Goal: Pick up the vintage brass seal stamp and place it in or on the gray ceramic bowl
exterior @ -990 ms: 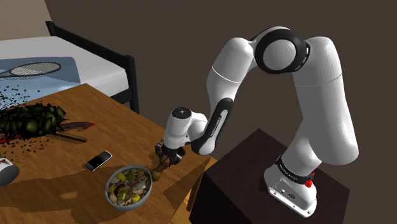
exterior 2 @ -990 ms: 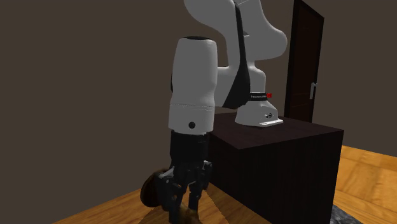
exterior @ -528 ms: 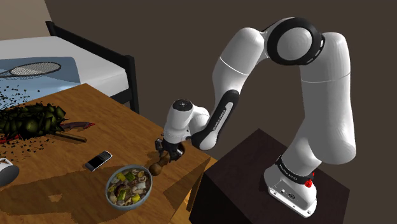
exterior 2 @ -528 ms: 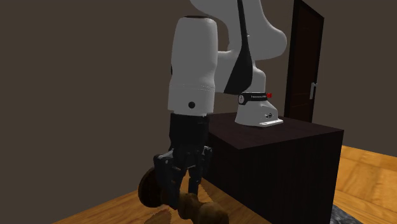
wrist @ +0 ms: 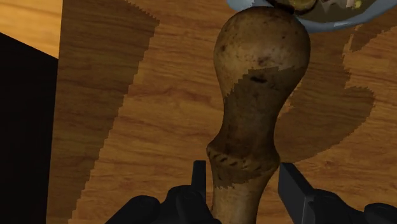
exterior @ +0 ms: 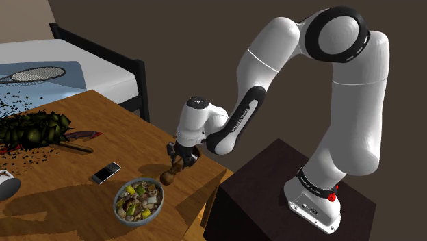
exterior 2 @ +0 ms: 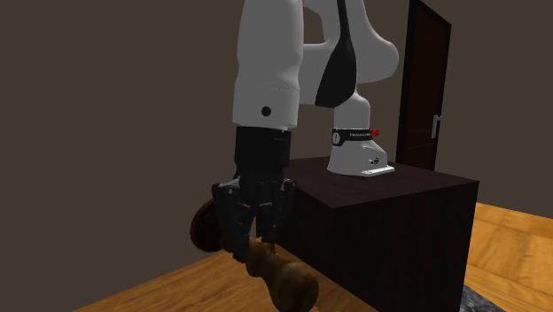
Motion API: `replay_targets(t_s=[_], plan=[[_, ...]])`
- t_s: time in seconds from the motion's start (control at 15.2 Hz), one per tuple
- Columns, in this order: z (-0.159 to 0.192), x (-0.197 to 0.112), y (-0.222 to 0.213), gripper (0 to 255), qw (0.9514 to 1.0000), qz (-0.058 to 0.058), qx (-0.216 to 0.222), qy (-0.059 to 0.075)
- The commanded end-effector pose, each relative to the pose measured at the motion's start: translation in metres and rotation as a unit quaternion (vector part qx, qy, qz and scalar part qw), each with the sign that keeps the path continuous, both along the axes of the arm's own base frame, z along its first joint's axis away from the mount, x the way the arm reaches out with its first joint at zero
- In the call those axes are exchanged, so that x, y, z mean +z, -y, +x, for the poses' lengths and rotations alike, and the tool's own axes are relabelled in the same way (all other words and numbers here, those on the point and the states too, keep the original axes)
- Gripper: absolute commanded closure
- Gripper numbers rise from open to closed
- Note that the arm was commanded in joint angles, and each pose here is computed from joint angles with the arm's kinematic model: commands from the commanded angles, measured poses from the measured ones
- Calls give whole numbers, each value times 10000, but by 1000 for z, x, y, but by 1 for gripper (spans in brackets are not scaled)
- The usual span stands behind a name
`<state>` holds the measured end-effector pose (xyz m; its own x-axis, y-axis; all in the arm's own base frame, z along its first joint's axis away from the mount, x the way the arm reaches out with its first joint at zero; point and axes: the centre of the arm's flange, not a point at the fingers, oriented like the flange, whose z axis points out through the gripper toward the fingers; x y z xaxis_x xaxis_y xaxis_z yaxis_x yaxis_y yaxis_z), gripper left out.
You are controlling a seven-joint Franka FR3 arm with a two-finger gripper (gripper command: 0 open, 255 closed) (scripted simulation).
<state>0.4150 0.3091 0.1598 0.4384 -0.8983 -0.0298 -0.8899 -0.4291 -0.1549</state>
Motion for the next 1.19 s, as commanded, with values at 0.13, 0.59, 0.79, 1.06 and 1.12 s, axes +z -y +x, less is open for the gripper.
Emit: replay_targets(t_s=[0.13,0.59,0.79,1.06,1.12], plan=[[0,22,-1,255,10000,3,3,3],[0,59,-1,255,10000,3,3,3],[0,74,-1,255,10000,3,3,3],[0,93,-1,255,10000,3,3,3],[-1,94,-14,255,10000,3,3,3]])
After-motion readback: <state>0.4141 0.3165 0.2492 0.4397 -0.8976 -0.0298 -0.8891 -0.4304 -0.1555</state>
